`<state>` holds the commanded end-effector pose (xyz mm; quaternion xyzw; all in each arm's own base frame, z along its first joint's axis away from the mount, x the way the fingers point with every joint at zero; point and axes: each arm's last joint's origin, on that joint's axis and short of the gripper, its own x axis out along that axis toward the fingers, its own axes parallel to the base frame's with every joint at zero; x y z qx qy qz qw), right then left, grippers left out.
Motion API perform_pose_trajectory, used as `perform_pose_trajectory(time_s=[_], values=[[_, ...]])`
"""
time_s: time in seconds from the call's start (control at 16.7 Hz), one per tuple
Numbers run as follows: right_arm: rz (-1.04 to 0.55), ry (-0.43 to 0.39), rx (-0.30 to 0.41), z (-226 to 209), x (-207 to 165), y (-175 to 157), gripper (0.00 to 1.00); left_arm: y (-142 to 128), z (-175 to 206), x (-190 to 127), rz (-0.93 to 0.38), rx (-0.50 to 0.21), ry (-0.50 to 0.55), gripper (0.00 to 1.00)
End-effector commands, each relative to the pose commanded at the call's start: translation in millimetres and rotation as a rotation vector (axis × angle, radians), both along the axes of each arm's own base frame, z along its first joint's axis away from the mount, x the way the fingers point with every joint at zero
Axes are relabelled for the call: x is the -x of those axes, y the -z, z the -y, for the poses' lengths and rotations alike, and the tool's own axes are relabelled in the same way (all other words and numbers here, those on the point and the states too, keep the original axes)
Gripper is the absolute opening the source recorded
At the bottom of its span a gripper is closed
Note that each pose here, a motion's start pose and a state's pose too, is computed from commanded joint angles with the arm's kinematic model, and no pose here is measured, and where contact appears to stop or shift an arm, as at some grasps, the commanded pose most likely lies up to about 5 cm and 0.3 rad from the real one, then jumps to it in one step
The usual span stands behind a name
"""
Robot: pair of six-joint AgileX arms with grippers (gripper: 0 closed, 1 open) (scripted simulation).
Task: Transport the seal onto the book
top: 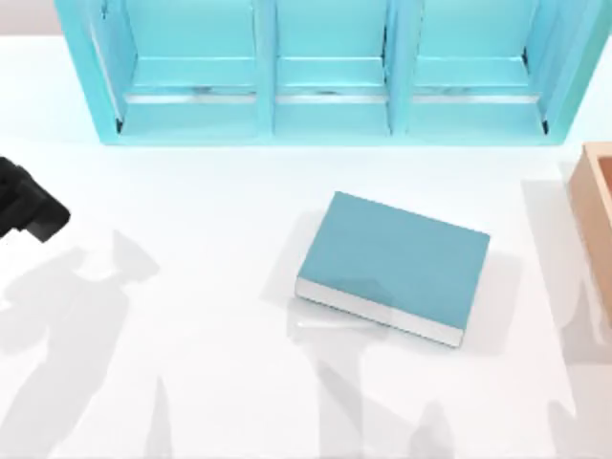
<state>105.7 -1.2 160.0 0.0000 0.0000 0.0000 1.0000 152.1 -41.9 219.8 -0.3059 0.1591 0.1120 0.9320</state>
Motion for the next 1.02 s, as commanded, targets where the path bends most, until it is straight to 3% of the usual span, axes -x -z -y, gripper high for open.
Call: perform_pose_trajectory(time_s=[0.3,0.54,0.72,1.02], values=[[0.0,0.0,0.0,0.0,0.0,0.0,1.0,34.9,-30.8,34.4,0.17,-0.363,0.167,1.0],[0.0,0.0,0.0,0.0,0.0,0.0,1.0,54.3,-38.9,44.8,0.291,-0.567,0.218,1.0],[0.0,0.0,0.0,0.0,0.0,0.0,1.0,59.8,-40.7,46.5,0.325,-0.626,0.229,1.0],[0.0,0.0,0.0,0.0,0.0,0.0,1.0,59.8,-40.7,46.5,0.325,-0.626,0.229,1.0]])
